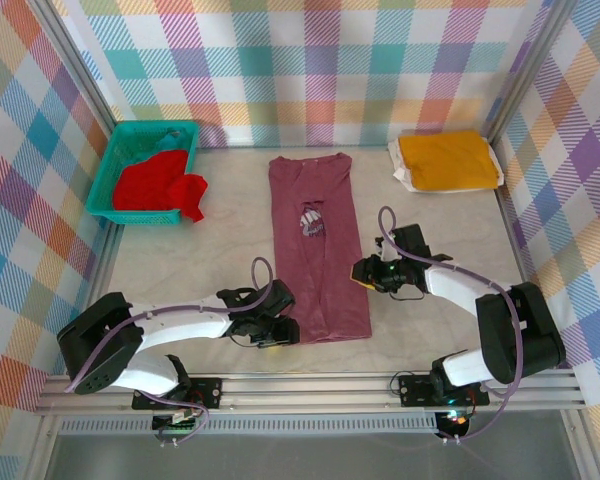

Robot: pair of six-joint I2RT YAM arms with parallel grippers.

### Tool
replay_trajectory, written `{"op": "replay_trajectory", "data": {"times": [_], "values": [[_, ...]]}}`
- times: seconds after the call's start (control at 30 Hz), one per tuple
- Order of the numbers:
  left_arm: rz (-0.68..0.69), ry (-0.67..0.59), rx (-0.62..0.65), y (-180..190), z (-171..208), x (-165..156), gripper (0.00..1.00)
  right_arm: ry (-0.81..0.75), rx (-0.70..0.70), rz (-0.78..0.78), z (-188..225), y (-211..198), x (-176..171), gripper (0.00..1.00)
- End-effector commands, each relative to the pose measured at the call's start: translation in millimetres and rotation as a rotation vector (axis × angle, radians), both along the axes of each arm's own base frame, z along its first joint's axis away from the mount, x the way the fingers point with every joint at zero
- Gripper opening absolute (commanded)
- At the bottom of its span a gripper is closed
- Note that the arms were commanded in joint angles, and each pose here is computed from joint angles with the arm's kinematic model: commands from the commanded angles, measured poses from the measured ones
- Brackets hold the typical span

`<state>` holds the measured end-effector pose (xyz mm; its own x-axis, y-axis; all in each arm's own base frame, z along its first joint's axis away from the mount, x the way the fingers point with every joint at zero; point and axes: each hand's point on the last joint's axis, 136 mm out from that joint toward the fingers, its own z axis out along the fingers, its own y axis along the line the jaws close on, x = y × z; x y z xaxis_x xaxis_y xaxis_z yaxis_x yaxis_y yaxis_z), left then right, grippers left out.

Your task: Fold and stack the t-shirts

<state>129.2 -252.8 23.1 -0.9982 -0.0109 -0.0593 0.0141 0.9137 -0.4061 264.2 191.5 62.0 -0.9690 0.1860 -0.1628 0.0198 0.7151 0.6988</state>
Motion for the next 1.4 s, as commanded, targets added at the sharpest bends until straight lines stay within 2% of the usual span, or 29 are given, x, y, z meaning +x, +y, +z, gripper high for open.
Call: {"op": "replay_trajectory", "data": {"times": [0.0, 0.13, 0.27, 0.37, 0.53, 0.77, 1.0, 1.37], "values": [[0.013, -0.035, 0.027, -1, 1, 6, 0.43, -0.020, 0.031, 0.025, 3, 6, -3, 0.36], [0.013, -0.054, 0.017, -7, 2, 12, 0.37, -0.007, 0.033, 0.028, 3, 4, -9, 0.36], [-0.002, -0.072, 0.042, -7, 4, 16, 0.24, 0.013, 0.027, 0.034, 4, 2, -23, 0.36], [-0.002, -0.082, 0.067, -3, 4, 17, 0.12, 0.053, 0.018, 0.055, 3, 0, -41, 0.36], [0.013, -0.103, 0.098, 7, 3, 19, 0.01, 0.123, 0.014, 0.063, 8, -7, -75, 0.37], [0.056, -0.127, 0.125, 25, 1, 18, 0.00, 0.233, -0.018, 0.036, 0, -23, -117, 0.40], [0.053, -0.185, 0.114, 33, 9, 23, 0.00, 0.309, -0.011, 0.036, -15, -19, -124, 0.43], [0.078, -0.187, 0.091, 36, 3, 21, 0.00, 0.349, -0.011, 0.062, -29, -4, -124, 0.44]]}}
